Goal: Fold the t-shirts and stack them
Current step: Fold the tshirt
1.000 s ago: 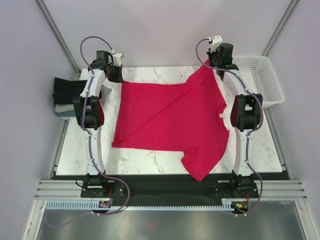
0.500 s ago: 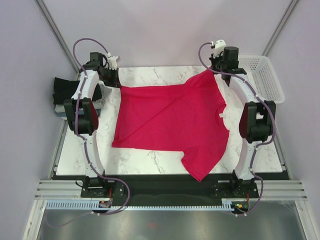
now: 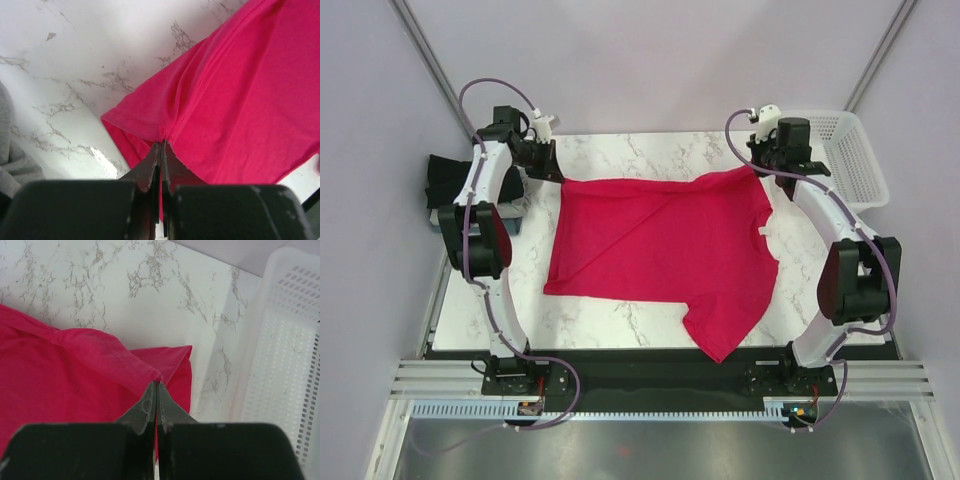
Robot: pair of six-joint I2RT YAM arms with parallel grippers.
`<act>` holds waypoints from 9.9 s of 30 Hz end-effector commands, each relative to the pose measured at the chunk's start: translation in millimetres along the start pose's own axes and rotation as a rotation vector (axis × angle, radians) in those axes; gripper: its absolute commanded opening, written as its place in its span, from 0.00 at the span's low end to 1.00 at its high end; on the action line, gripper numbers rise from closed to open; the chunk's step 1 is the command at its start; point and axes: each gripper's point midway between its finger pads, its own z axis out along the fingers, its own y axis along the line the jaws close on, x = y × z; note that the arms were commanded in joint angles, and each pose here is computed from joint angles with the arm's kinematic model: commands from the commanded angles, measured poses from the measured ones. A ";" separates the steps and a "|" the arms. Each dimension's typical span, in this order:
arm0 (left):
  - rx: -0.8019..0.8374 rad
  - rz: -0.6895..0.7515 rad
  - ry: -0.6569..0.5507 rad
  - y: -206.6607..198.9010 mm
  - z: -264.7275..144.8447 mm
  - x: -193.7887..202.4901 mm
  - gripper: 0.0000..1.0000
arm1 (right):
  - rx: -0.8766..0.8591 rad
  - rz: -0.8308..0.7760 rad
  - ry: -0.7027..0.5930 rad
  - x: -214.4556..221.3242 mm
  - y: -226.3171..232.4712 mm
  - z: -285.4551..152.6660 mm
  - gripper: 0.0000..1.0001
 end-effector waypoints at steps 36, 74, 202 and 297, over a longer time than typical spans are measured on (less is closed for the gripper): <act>0.039 -0.199 0.252 -19.8 -27.3 104.5 0.24 | -0.195 0.092 0.168 90.3 66.9 -97.4 0.00; 0.146 -0.262 0.358 -52.6 64.4 102.5 0.86 | -0.419 0.328 0.358 120.4 107.0 43.5 0.46; -0.196 -0.021 0.222 39.4 136.7 31.0 0.99 | -0.165 0.392 0.371 145.0 30.3 129.0 0.53; 0.053 -0.453 0.263 14.1 56.5 103.8 0.37 | -0.265 0.374 0.377 134.0 74.5 121.6 0.57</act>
